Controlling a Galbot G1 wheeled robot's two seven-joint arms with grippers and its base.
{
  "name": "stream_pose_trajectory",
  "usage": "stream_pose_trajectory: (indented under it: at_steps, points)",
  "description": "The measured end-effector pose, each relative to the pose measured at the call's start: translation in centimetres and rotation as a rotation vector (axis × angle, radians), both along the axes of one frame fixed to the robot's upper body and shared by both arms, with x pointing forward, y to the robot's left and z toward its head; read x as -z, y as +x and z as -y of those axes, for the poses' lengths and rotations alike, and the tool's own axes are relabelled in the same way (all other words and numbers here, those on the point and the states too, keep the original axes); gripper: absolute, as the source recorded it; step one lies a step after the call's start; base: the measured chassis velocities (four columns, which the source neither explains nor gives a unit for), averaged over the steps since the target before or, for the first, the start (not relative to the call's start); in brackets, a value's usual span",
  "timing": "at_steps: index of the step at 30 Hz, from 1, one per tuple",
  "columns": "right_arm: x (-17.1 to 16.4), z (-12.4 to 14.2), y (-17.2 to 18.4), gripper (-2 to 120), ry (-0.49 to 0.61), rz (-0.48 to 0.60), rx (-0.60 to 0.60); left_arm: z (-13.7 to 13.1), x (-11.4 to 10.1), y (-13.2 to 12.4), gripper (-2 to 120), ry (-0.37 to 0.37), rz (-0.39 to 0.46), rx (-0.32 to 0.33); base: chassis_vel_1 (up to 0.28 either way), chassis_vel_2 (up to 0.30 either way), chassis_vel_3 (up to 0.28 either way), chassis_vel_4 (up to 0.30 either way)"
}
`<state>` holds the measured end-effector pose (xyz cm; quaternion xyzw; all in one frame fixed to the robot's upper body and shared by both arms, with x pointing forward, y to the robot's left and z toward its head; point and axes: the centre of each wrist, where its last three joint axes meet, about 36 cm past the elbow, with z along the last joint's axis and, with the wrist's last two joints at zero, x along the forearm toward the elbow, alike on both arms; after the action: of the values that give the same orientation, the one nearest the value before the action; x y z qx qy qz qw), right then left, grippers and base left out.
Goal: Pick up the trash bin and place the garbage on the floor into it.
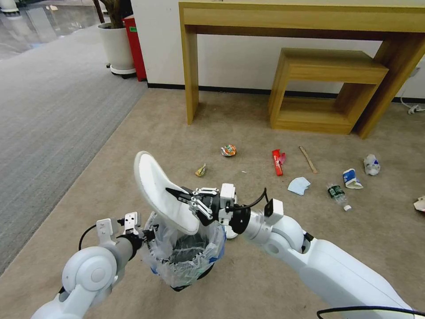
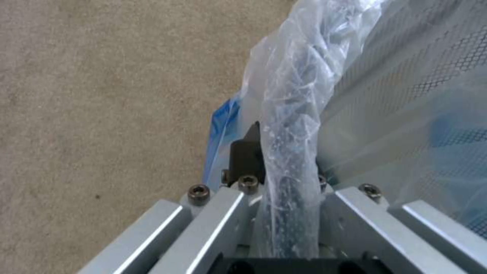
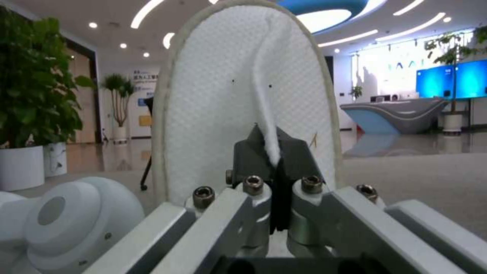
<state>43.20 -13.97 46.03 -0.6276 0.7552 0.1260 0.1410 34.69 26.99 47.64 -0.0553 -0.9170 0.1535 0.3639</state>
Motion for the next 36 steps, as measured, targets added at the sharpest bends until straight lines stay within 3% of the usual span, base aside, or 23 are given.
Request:
stream_pose_trajectory:
  at_steps: [36]
  points:
    - [3.6, -1.8, 0.0, 0, -0.033, -0.038, -0.015, 0.5, -2.4, -1.2, 0, -0.043, 0.036, 0.021, 0.000, 0.000, 0.000, 0.000]
